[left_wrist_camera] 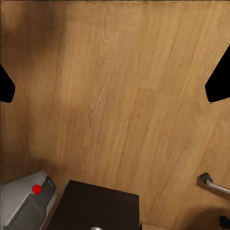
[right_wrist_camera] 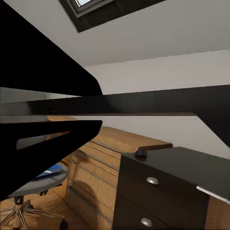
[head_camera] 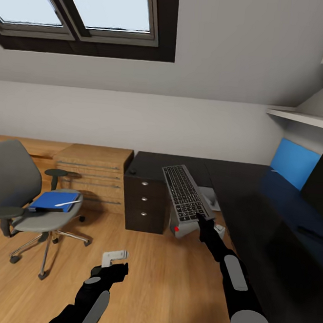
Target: In the bedroom, organize the workspace by keeping the computer under the desk, ensuring the monitor is on the desk, placing the keyboard on the desk next to the monitor, placing the mouse on the desk next to the keyboard, moving the folder from the swivel chair onto the desk next to the mouse, stacking the notebook on top of the folder with the pen on top of the notebook, and positioning the swivel chair next to the desk.
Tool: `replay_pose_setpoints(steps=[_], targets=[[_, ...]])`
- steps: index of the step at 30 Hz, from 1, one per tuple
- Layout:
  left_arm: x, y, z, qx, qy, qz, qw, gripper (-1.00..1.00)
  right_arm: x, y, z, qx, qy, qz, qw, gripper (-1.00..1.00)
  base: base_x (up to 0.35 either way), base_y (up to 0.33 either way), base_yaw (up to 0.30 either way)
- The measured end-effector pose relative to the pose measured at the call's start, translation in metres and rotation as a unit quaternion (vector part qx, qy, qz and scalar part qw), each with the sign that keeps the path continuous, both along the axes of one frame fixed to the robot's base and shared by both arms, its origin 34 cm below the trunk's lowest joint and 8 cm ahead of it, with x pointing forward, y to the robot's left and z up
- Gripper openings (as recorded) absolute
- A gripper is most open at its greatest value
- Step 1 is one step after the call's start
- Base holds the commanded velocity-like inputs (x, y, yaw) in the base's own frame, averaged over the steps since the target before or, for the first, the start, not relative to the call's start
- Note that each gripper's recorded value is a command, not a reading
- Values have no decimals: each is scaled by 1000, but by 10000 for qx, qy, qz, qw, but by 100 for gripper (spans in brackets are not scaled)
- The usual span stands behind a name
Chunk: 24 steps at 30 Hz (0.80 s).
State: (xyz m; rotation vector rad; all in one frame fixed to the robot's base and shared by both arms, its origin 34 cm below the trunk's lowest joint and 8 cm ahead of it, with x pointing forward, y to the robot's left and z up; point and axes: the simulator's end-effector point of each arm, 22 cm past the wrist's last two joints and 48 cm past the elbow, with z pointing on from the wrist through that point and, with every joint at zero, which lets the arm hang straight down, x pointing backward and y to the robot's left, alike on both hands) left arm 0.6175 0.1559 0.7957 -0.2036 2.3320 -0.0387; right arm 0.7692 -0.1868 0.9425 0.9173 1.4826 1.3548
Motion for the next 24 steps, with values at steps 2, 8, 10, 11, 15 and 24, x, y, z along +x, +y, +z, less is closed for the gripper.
replay_pose_setpoints(steps=[2,8,10,11,15,24], targets=[[0,0,3,0,-2,0,10000,100,0,0,3,-3,-1,1,10000,-100,-284,-242,0],[-1,0,11,0,-2,-1,10000,100,-1,0,11,-6,0,-2,10000,-100,-283,-242,0],[-1,0,14,0,-2,-1,10000,100,-1,0,14,-6,1,-7,10000,-100,-283,-242,0],[-1,0,15,0,-1,-1,10000,100,-1,-1,15,-7,4,-15,10000,-100,-283,-242,0],[-1,0,21,7,-1,1,10000,100,-1,-4,19,2,22,-66,10000,-100,-283,-242,0],[-3,1,32,15,2,11,10000,100,-4,-24,11,32,303,-285,9991,-100,-283,-242,0]])
